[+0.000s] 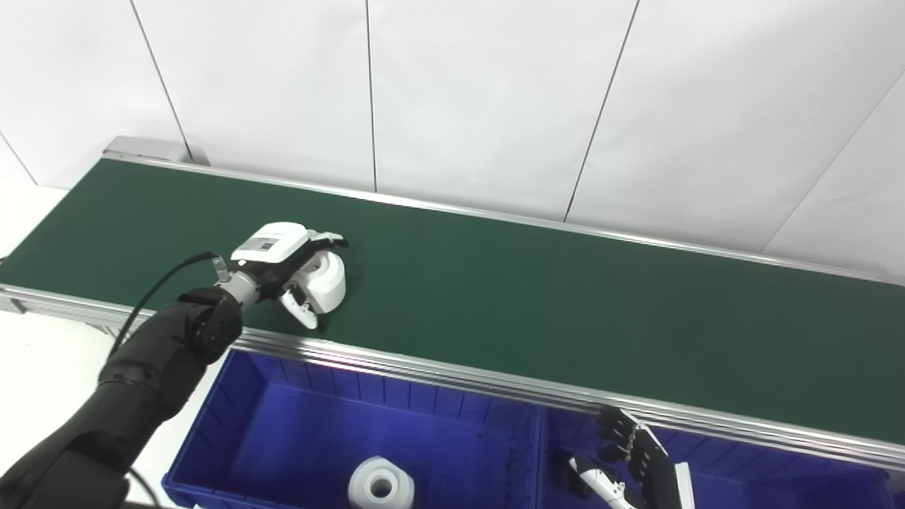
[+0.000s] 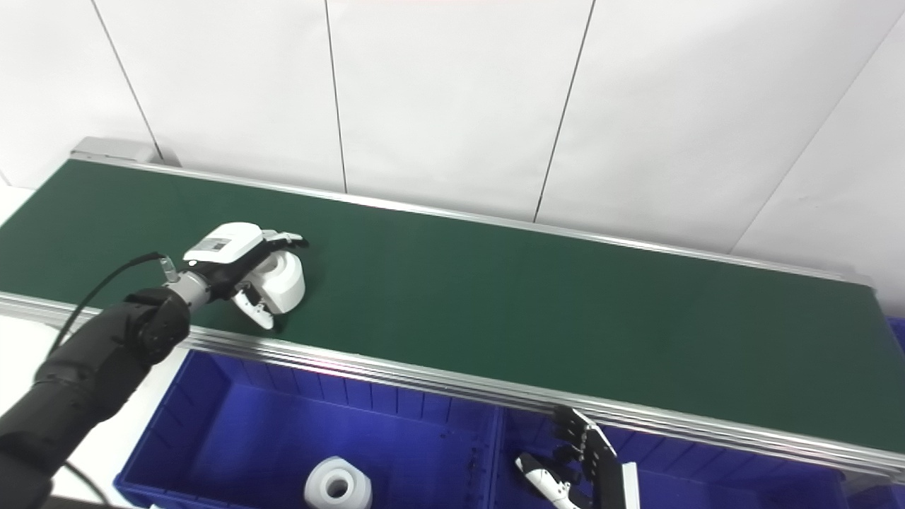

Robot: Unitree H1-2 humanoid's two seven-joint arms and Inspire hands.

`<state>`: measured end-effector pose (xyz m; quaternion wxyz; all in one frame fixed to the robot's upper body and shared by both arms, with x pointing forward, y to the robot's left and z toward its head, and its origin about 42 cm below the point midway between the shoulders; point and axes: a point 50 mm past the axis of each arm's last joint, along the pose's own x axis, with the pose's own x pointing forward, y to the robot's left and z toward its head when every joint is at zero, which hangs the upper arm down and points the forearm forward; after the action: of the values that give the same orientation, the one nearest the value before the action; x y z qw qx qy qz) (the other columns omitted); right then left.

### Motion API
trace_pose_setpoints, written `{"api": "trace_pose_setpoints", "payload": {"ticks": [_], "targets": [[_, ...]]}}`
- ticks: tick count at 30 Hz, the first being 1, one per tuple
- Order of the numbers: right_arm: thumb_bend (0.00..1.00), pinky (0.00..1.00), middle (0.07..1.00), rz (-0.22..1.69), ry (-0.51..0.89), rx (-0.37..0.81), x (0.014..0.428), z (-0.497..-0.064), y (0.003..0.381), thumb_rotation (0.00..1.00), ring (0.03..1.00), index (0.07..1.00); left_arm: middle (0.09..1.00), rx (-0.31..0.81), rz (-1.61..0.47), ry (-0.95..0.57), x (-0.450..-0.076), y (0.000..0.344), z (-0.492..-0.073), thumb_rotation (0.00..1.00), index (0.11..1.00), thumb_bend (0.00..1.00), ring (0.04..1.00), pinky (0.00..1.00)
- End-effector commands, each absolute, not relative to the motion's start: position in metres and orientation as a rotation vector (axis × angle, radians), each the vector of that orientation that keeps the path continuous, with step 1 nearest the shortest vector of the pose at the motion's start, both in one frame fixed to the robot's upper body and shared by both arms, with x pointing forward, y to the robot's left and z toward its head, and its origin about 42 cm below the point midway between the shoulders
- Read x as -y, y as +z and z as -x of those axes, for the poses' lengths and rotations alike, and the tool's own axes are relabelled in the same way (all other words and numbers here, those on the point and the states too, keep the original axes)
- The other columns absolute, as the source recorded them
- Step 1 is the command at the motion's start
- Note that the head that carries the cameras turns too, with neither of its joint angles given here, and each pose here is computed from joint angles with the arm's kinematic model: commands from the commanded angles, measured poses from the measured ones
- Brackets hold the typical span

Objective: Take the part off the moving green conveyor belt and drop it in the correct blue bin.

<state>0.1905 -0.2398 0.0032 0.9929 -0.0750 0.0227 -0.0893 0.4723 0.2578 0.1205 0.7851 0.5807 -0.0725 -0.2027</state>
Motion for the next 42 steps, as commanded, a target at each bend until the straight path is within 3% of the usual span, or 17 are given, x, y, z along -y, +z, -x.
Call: {"api": "trace_pose_setpoints", "payload": {"ticks": [1, 3, 7, 11, 17, 22, 26, 36, 39, 40, 42], "targets": [[0.84, 0.67, 0.742, 0.139, -0.188, 0.033, 0.241, -0.195, 0.012, 0.41, 0.726, 0.745, 0.501, 0.286, -1.193, -0.377, -0.247, 0.144, -0.485, 0.0, 0.574, 0.53, 0.409, 0.37], [0.83, 0.68, 0.742, 0.138, -0.188, 0.033, 0.241, -0.195, 0.012, 0.41, 0.726, 0.744, 0.517, 0.305, -1.158, -0.373, -0.241, 0.14, -0.483, 0.0, 0.518, 0.5, 0.411, 0.42], [0.82, 0.67, 0.739, 0.138, -0.189, 0.034, 0.24, -0.194, 0.012, 0.42, 0.724, 0.744, 0.525, 0.342, -1.092, -0.365, -0.233, 0.139, -0.48, 0.0, 0.501, 0.5, 0.423, 0.46], [0.82, 0.68, 0.745, 0.14, -0.189, 0.034, 0.239, -0.194, 0.012, 0.42, 0.727, 0.751, 0.524, 0.366, -1.04, -0.354, -0.227, 0.142, -0.477, 0.0, 0.517, 0.5, 0.405, 0.41], [0.83, 0.68, 0.748, 0.127, -0.196, 0.035, 0.237, -0.193, 0.013, 0.43, 0.73, 0.75, 0.524, 0.416, -0.996, -0.352, -0.224, 0.155, -0.47, 0.0, 0.51, 0.5, 0.412, 0.44], [0.84, 0.68, 0.748, 0.134, -0.202, 0.044, 0.233, -0.192, 0.014, 0.45, 0.733, 0.747, 0.509, 0.484, -0.87, -0.361, -0.219, 0.177, -0.44, 0.0, 0.518, 0.5, 0.416, 0.45], [0.84, 0.67, 0.748, 0.14, -0.198, 0.06, 0.229, -0.192, 0.018, 0.46, 0.728, 0.75, 0.513, 0.535, -0.696, -0.484, -0.212, 0.18, -0.409, 0.0, 0.522, 0.5, 0.415, 0.45], [0.79, 0.68, 0.756, 0.135, -0.186, 0.104, 0.222, -0.189, 0.03, 0.42, 0.738, 0.759, 0.51, 0.456, -0.564, -0.644, -0.172, 0.125, -0.337, 0.0, 0.533, 0.5, 0.402, 0.42], [0.79, 0.68, 0.759, 0.144, -0.189, 0.112, 0.224, -0.189, 0.032, 0.43, 0.736, 0.76, 0.49, 0.413, -0.552, -0.655, -0.162, 0.104, -0.323, 0.0, 0.55, 0.49, 0.376, 0.37], [0.8, 0.68, 0.756, 0.143, -0.192, 0.113, 0.224, -0.188, 0.033, 0.43, 0.733, 0.757, 0.506, 0.402, -0.558, -0.662, -0.159, 0.099, -0.319, 0.0, 0.516, 0.5, 0.388, 0.34], [0.81, 0.67, 0.744, 0.139, -0.204, 0.116, 0.225, -0.187, 0.034, 0.43, 0.73, 0.748, 0.505, 0.371, -0.576, -0.699, -0.15, 0.084, -0.307, 0.0, 0.528, 0.5, 0.4, 0.4]]}}
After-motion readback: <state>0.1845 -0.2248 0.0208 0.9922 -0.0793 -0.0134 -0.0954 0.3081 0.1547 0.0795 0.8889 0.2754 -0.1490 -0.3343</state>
